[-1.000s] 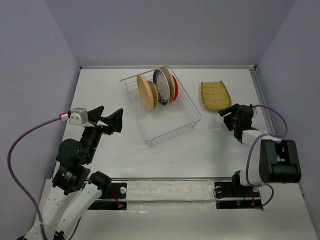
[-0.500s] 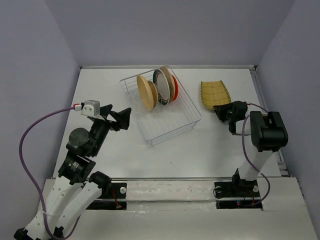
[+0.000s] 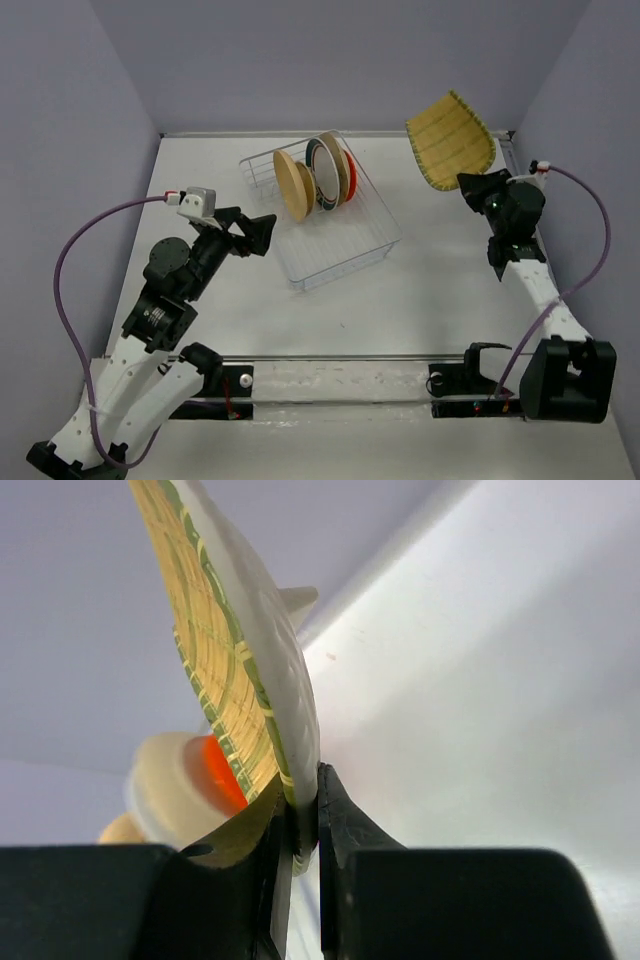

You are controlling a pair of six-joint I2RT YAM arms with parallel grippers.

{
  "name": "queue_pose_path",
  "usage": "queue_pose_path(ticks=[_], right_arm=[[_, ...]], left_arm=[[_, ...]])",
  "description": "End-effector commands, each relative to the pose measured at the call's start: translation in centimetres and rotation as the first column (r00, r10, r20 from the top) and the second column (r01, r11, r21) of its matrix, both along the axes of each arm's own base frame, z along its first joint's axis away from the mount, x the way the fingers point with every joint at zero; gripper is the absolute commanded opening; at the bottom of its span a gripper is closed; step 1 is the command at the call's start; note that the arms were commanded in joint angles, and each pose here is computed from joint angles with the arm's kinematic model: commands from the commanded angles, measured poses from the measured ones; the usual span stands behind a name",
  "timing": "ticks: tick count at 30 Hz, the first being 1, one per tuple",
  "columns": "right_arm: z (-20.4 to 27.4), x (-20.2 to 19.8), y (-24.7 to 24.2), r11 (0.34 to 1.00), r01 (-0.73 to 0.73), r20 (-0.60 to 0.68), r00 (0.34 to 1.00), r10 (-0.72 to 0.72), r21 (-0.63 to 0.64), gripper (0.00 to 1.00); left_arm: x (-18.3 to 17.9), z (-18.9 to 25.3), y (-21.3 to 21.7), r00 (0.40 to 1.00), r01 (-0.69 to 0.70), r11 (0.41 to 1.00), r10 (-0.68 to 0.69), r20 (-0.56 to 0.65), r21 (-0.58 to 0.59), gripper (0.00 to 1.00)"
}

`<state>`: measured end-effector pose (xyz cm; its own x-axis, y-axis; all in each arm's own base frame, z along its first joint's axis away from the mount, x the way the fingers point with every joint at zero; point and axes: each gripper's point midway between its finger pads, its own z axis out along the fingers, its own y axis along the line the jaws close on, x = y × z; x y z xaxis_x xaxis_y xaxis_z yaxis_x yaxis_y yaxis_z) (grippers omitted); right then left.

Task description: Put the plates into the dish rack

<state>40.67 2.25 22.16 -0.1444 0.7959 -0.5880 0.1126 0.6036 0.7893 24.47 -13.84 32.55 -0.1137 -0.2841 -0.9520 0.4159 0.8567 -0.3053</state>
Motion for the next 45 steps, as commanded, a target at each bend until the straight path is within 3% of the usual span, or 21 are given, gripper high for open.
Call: queue_pose_path(ticks=[1, 4, 5, 7, 12, 15, 22, 25, 30, 34, 37, 38, 39, 40, 43, 45], right_arm=[[11.4, -3.9, 3.8, 0.955, -0.183, 0.226, 0.945, 0.237, -0.235, 0.07], [15.2, -6.2, 6.6, 0.9, -0.328, 0.257, 0.879, 0.403, -0.288, 0.07], [17.1, -7.8, 9.0, 0.837, -0.443, 0.278, 0.801, 0.531, -0.322, 0.07], [17.5, -9.2, 11.2, 0.77, -0.544, 0.253, 0.735, 0.629, -0.334, 0.07], [18.8, -11.3, 13.8, 0.684, -0.632, 0.227, 0.652, 0.723, -0.363, 0.07], [18.8, -12.9, 16.0, 0.577, -0.727, 0.198, 0.545, 0.815, -0.372, 0.07], [17.9, -14.3, 19.5, 0.387, -0.845, 0.147, 0.358, 0.922, -0.368, 0.07], [17.5, -14.5, 20.4, 0.35, -0.863, 0.142, 0.32, 0.937, -0.364, 0.07], [17.3, -16.3, 22.5, 0.23, -0.895, 0.138, 0.191, 0.972, -0.382, 0.07], [17.3, -17.1, 23.4, 0.184, -0.898, 0.131, 0.142, 0.981, -0.399, 0.07], [17.3, -17.8, 24.2, 0.13, -0.904, 0.123, 0.087, 0.989, -0.407, 0.07], [16.9, -17.7, 24.3, 0.121, -0.906, 0.116, 0.08, 0.99, -0.405, 0.07], [17.2, -17.9, 24.3, 0.097, -0.895, 0.118, 0.05, 0.992, -0.436, 0.07], [16.5, -18.0, 24.6, 0.069, -0.906, 0.102, 0.029, 0.994, -0.418, 0.07], [16.2, -16.8, 25.0, 0.057, -0.908, 0.075, 0.028, 0.997, -0.416, 0.07], [17.0, -15.7, 25.2, 0.084, -0.905, 0.075, 0.058, 0.996, -0.418, 0.07]], left_arm=[[-1.0, 4.3, -1.7, 0.993, 0.106, 0.991, -0.101, 0.065, -0.083, 0.99], [-1.5, 5.6, -2.8, 0.984, 0.169, 0.981, -0.162, 0.075, -0.097, 0.99], [-1.5, 5.7, -3.0, 0.982, 0.182, 0.978, -0.175, 0.068, -0.103, 0.99], [-1.7, 6.3, -3.1, 0.981, 0.188, 0.975, -0.181, 0.068, -0.119, 0.99], [-2.6, 7.4, -2.7, 0.98, 0.193, 0.973, -0.186, 0.069, -0.128, 0.99], [-3.2, 7.2, -2.9, 0.975, 0.22, 0.969, -0.214, 0.062, -0.117, 0.99], [-2.7, 4.5, -4.7, 0.957, 0.29, 0.953, -0.291, -0.002, -0.082, 0.99], [-2.3, 4.3, -4.9, 0.957, 0.289, 0.953, -0.291, -0.001, -0.091, 0.99], [-1.3, 4.1, -5.3, 0.96, 0.279, 0.955, -0.279, 0.008, -0.1, 0.97], [-0.8, 3.1, -5.7, 0.958, 0.286, 0.953, -0.288, -0.002, -0.1, 0.93], [-0.6, 2.8, -5.9, 0.955, 0.294, 0.949, -0.296, 0.0, -0.11, 0.75], [-0.7, 3.1, -6.1, 0.952, 0.305, 0.945, -0.307, 0.008, -0.116, 0.66], [-1.0, 3.2, -6.3, 0.945, 0.326, 0.938, -0.325, 0.022, -0.121, 0.51], [-1.2, 3.4, -6.4, 0.941, 0.339, 0.932, -0.338, 0.031, -0.128, 0.45], [-2.0, 3.4, -6.8, 0.924, 0.382, 0.912, -0.379, 0.047, -0.148, 0.22], [-2.4, 3.7, -6.9, 0.918, 0.397, 0.902, -0.392, 0.068, -0.169, 0.06]])
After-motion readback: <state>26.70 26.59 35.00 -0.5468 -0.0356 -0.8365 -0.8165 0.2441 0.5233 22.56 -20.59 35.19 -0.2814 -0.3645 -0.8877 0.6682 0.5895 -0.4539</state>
